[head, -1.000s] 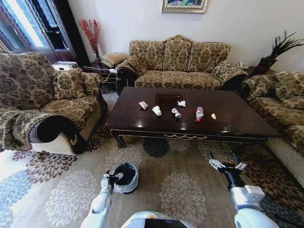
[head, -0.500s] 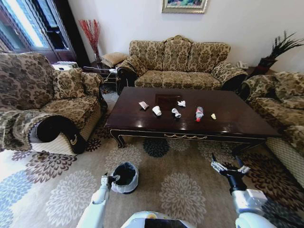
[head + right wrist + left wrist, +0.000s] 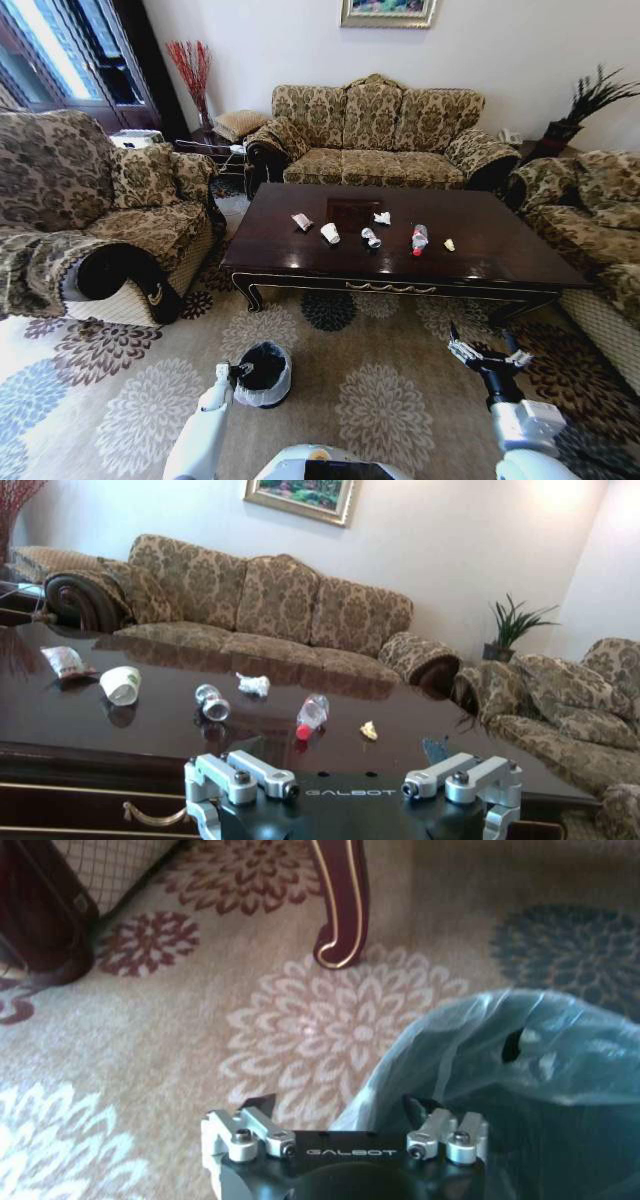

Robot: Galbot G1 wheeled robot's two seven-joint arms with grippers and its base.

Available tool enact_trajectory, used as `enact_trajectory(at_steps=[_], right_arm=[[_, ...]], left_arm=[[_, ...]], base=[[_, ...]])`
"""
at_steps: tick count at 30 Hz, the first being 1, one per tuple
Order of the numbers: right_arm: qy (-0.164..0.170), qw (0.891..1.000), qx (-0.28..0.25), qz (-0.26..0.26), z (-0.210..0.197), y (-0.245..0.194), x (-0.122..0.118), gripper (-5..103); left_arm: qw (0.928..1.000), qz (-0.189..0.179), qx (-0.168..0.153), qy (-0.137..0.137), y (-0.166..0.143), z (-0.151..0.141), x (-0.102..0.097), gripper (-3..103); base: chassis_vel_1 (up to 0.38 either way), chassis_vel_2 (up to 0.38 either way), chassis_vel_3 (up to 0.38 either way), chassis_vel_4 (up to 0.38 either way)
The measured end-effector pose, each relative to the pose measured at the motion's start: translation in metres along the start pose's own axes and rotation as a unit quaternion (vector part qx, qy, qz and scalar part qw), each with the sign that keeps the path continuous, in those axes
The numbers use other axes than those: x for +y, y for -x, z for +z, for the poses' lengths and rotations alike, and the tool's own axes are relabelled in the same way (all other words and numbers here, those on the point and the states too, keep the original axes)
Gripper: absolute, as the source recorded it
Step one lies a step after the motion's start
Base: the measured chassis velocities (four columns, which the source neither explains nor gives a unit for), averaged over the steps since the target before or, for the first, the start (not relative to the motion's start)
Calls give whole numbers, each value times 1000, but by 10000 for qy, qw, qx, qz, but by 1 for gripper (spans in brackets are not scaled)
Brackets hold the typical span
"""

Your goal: Move to the front of the table and place the trash on the table into the trash bin.

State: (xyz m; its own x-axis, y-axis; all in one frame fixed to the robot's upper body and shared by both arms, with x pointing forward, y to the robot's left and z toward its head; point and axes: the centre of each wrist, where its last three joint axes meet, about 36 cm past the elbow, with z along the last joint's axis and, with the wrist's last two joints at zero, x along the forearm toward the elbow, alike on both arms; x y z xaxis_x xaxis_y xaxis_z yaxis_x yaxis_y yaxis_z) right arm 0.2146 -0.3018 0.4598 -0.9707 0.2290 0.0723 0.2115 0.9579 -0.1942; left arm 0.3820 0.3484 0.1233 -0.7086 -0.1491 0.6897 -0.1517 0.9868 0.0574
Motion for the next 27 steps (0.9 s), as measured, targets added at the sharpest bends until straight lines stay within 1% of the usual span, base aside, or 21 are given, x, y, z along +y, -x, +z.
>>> enact_trajectory(at_steps=[1,4,5,7,8,9,10,14,16,19,21,22,23,25,27], right_arm=[[0,10000,0,0,0,0,0,100],[-6,10000,-22,17,-1,1,0,100],[-6,10000,-22,17,-1,1,0,100],[-15,10000,-32,27,-1,2,1,100],[-20,10000,-31,25,-1,2,1,100],[-23,10000,-32,20,-1,2,1,100],[-23,10000,-32,20,-1,2,1,100],[-74,10000,-51,1,-1,3,1,100],[-85,9999,-59,-2,-1,4,1,100],[-123,9999,-91,9,-2,5,0,100],[-128,9999,-96,13,-3,5,0,100],[-136,9998,-107,23,-3,6,0,100],[-137,9998,-112,29,-4,6,0,100],[-135,9998,-115,35,-4,6,0,100],[-125,9998,-115,39,-4,7,1,100]], left_arm=[[10000,0,0,0,0,0,0,89],[9999,-30,111,78,-1,4,1,73],[9999,-30,111,78,-1,4,1,73],[9999,-31,145,85,-3,7,1,62],[9998,-33,155,84,-3,7,1,62],[9998,-35,170,91,-3,8,0,57],[9998,-35,170,91,-3,8,0,57],[9997,-17,208,105,-5,11,-4,35],[9997,-4,211,98,-5,12,-5,35],[9997,60,218,50,-6,14,-12,19],[9997,65,218,42,-6,14,-13,19],[9997,79,216,25,-7,13,-15,8],[9997,89,212,16,-7,13,-17,3],[9997,94,213,6,-7,13,-19,3],[9997,105,236,15,-8,13,-20,1]], base=[[0,0,0,0],[0,0,0,0],[0,0,0,0],[0,0,0,0],[0,0,0,0],[0,0,0,0],[0,0,0,0],[0,0,0,0],[0,0,0,0],[0,0,0,0],[0,0,0,0],[0,0,0,0],[0,0,0,0],[0,0,0,0],[0,0,0,0]])
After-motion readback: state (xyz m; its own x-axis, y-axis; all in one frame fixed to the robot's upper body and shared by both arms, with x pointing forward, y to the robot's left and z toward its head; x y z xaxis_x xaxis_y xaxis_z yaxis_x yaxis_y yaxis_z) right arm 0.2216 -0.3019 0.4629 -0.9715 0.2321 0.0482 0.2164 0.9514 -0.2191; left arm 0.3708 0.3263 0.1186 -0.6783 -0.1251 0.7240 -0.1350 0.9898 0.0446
